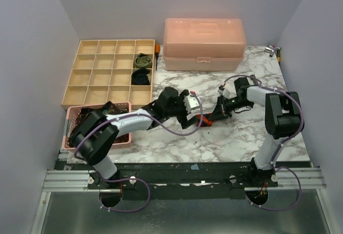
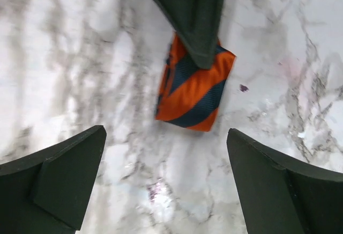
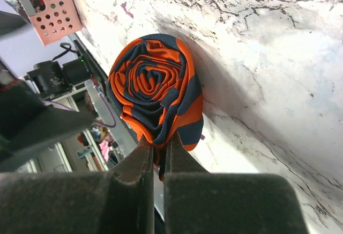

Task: Roll the ties
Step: Pick up the tie at the center of the board.

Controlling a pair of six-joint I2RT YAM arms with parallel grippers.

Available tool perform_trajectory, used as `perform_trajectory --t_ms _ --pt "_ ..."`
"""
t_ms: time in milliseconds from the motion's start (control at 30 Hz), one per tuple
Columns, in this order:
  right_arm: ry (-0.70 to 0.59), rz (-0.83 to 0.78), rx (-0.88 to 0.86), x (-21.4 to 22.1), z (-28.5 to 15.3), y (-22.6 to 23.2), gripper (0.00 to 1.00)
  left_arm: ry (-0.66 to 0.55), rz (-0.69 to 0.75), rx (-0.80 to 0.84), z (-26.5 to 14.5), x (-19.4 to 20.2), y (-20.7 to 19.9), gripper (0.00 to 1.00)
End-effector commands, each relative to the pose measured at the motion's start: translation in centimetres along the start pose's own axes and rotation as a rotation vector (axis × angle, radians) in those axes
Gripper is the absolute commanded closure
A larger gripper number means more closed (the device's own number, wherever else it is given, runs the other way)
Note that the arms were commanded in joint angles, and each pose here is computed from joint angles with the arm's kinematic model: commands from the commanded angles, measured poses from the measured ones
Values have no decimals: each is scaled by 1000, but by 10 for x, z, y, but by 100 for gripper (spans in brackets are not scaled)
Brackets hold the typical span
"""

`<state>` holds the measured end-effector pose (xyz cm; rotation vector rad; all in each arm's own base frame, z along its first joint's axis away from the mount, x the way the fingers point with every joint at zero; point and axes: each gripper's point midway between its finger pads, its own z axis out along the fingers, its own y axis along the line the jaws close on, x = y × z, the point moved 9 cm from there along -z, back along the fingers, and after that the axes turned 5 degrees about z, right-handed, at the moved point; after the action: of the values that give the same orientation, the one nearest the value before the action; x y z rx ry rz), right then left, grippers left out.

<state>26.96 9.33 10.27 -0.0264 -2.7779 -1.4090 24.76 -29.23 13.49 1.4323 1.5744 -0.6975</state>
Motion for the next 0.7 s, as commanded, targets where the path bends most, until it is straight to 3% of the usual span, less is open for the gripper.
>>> perform_trajectory --t_ms 0,67,167,233,533,667 --pt "-76 -116 91 -7 -2 -8 100 -142 47 -219 -40 -28 25 2" --pt "-76 -162 84 -9 -4 -5 99 -100 4 -187 -55 -31 34 2" --pt "-98 -221 61 -14 -10 7 99 -122 -73 -9 -81 -31 43 2" --pt "-132 -272 58 -17 -16 18 100 -135 -82 -20 -92 -32 46 2" --pt "-305 -575 77 -35 -46 88 99 -222 376 -239 -138 -53 44 2" --pt "-373 -769 115 -33 -55 124 99 -257 448 -376 -160 -67 46 2"
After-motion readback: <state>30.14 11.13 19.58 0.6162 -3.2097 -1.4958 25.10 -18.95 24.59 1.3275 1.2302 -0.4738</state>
